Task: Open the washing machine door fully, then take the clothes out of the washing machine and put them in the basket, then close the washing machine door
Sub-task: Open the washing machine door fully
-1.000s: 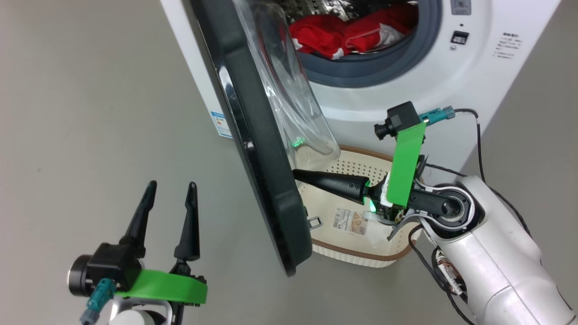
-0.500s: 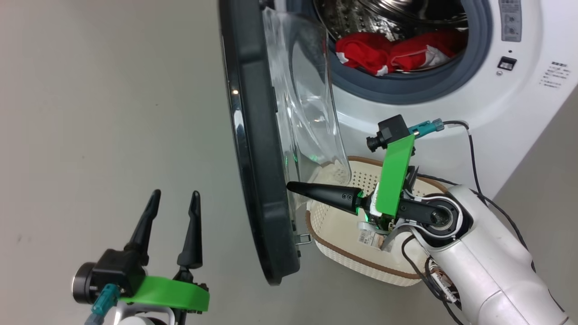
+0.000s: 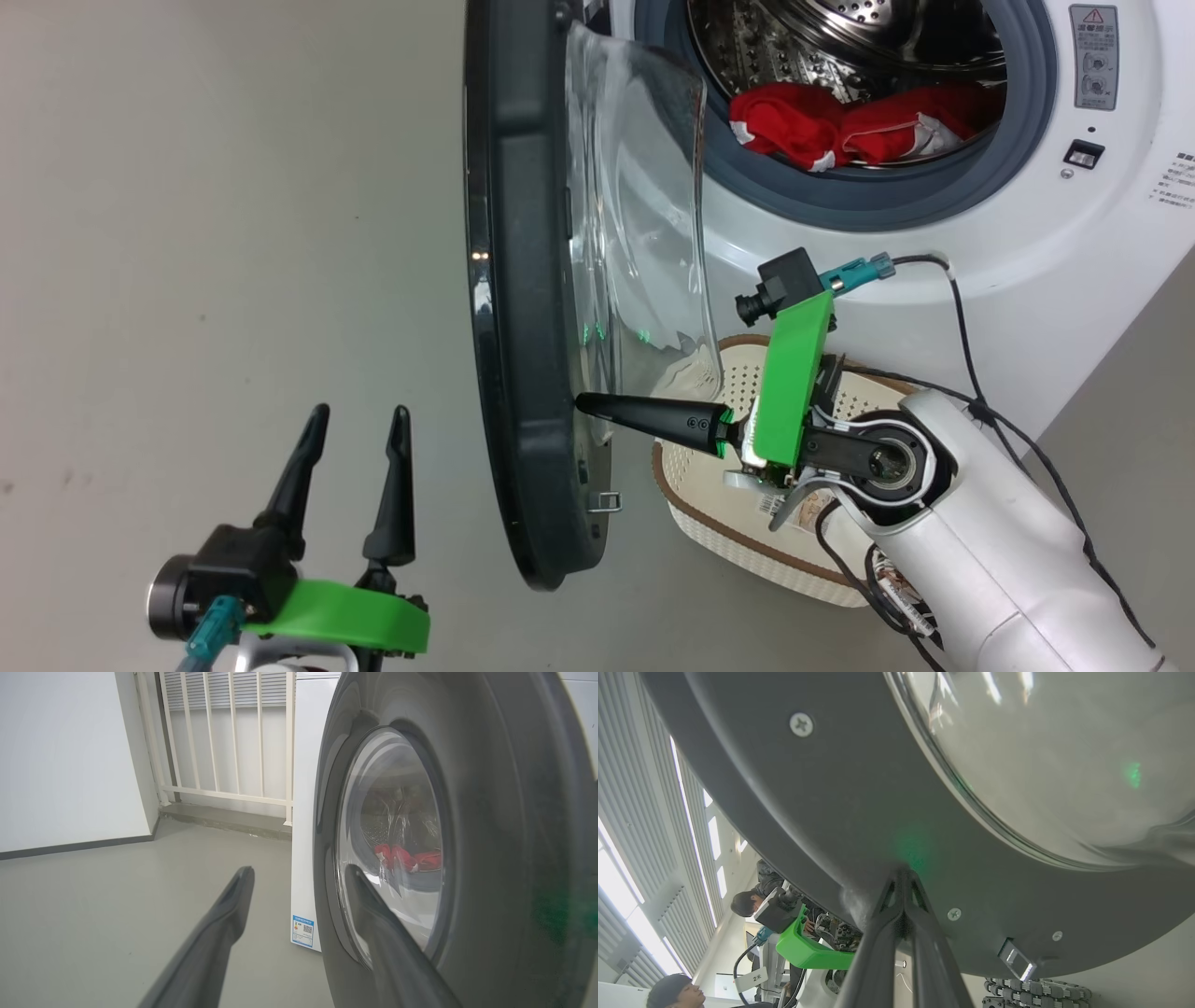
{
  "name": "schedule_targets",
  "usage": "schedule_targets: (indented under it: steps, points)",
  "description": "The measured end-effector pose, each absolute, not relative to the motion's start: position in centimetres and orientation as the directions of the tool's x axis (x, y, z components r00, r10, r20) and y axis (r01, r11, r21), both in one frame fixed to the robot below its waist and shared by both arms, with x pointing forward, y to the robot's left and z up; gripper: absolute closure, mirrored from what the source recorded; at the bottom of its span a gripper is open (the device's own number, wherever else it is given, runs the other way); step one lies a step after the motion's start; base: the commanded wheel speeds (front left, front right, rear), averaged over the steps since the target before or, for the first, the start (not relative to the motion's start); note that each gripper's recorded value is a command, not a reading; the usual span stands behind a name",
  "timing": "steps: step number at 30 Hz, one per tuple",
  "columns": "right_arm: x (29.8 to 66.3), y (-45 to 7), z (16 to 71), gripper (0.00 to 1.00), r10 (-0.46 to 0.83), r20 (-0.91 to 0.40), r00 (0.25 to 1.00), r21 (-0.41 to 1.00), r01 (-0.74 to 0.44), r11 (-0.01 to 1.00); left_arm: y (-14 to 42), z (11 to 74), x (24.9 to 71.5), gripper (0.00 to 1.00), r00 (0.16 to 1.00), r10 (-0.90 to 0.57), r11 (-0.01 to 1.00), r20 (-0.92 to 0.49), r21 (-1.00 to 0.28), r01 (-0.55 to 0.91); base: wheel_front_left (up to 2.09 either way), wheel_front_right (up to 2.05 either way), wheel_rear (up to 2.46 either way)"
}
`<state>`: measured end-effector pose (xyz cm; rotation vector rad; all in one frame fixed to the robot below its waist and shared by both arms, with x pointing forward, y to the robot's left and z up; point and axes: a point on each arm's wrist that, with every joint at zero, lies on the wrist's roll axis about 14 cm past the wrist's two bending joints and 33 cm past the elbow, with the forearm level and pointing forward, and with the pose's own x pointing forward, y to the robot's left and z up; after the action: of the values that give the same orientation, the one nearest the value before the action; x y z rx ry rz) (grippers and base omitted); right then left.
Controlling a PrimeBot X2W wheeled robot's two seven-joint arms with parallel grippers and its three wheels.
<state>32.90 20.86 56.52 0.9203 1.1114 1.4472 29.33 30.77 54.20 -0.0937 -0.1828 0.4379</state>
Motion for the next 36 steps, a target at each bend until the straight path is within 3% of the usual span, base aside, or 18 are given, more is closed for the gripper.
schedule_targets:
  steps: [4,5,7,8,9,15,20,28,36]
  points:
    - [33.3,20.7,56.4,0.99,0.99,-0.047,-0.13,0.94,-0.341,0.0,30.9,54.1,29.3,0.0,0.888,0.433,0.9,0.152,-0.131,-0.417,0.0,0.0,0.0]
    - [33.7,20.6,56.3,0.71,0.993,-0.057,-0.106,0.929,-0.369,0.014,30.9,54.0,29.2,0.0,0.888,0.434,0.899,0.15,-0.132,-0.417,0.0,0.0,0.0]
    - [34.4,20.1,55.9,0.42,0.995,-0.082,-0.049,0.903,-0.426,0.054,30.8,53.7,29.1,0.0,0.889,0.436,0.898,0.143,-0.134,-0.419,0.0,0.0,0.0]
    - [34.8,19.7,55.4,0.14,0.995,-0.098,-0.015,0.889,-0.452,0.081,30.9,53.6,29.1,0.0,0.888,0.437,0.897,0.141,-0.136,-0.42,0.0,0.0,0.0]
    - [35.3,19.3,54.9,0.0,0.993,-0.116,0.021,0.871,-0.478,0.112,30.9,53.6,29.0,0.0,0.887,0.439,0.896,0.142,-0.137,-0.422,0.0,0.0,0.0]
    - [37.0,16.5,52.1,0.0,0.964,-0.163,0.209,0.786,-0.564,0.255,30.4,53.5,29.4,0.0,0.895,0.423,0.904,0.143,-0.144,-0.404,0.0,0.0,0.0]
    - [38.6,14.6,52.0,0.0,0.925,-0.119,0.36,0.693,-0.637,0.337,30.3,53.5,29.6,0.0,0.897,0.418,0.905,0.144,-0.151,-0.397,0.0,0.0,0.0]
    - [41.3,11.0,51.4,0.0,0.822,-0.021,0.569,0.425,-0.739,0.523,30.1,53.2,28.7,0.0,0.897,0.419,0.904,0.142,-0.16,-0.397,0.0,0.0,0.0]
    - [42.5,9.2,51.1,0.0,0.743,0.021,0.669,0.269,-0.72,0.64,30.5,52.9,27.6,0.0,0.891,0.431,0.899,0.141,-0.158,-0.409,0.0,0.0,0.0]
